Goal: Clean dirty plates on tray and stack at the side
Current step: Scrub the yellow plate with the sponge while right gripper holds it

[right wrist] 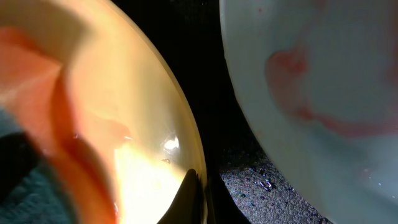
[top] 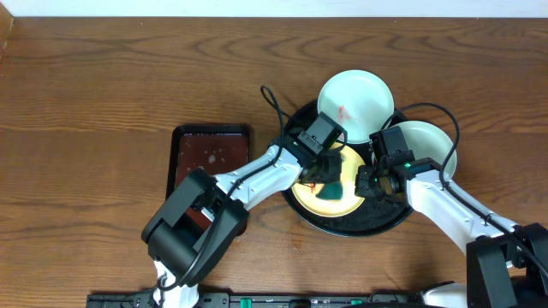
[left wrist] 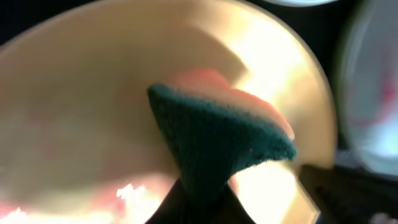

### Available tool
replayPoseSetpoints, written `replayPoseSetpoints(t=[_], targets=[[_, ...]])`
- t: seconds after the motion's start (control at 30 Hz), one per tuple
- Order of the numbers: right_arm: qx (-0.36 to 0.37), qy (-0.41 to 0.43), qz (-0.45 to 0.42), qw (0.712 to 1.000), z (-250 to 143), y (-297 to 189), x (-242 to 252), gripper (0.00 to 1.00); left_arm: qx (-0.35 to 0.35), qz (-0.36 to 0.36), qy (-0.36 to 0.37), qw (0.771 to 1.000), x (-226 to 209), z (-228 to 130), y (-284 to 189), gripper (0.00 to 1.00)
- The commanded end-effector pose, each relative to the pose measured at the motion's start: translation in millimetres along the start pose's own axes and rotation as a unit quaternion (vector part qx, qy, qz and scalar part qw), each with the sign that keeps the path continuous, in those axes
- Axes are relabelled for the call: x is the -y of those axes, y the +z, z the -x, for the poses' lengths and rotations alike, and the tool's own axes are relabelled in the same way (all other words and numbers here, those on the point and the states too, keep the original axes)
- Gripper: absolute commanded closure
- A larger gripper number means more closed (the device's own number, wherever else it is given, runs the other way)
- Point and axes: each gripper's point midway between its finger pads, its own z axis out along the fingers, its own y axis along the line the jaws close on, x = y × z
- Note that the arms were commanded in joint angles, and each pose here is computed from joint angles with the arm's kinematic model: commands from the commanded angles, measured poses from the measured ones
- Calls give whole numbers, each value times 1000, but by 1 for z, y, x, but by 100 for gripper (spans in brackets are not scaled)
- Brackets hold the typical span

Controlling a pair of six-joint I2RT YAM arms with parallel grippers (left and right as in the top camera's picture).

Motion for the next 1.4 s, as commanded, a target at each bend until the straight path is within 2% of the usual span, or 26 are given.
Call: replayPoseSetpoints(t=[0.0,0.13,0.33,0.43,0.57,0.83,1.37], targets=[[-14,-8,-26,1000,-11,3,11,99,9,177,19,984,-83,-5,2,93],[-16,-11,-27,999,-12,3,11,99,12,275,39,961,-121,0,-21,92],[-17,-11,-27,999,-12,3,11,99,2,281,54,958,-113,8,-34,93],[-18,-21,-27,999,-12,3,12,99,-14,213,44,976,-90,4,-21,93],[-18,-30,-27,999,-12,3,12,99,-53,78,-11,995,-44,-6,9,93],[-18,-39,-27,999,-12,3,12,99,-146,-70,-65,985,5,-35,51,92],[-18,-41,-27,999,-12,3,11,99,-135,-111,-4,985,35,-37,41,92]])
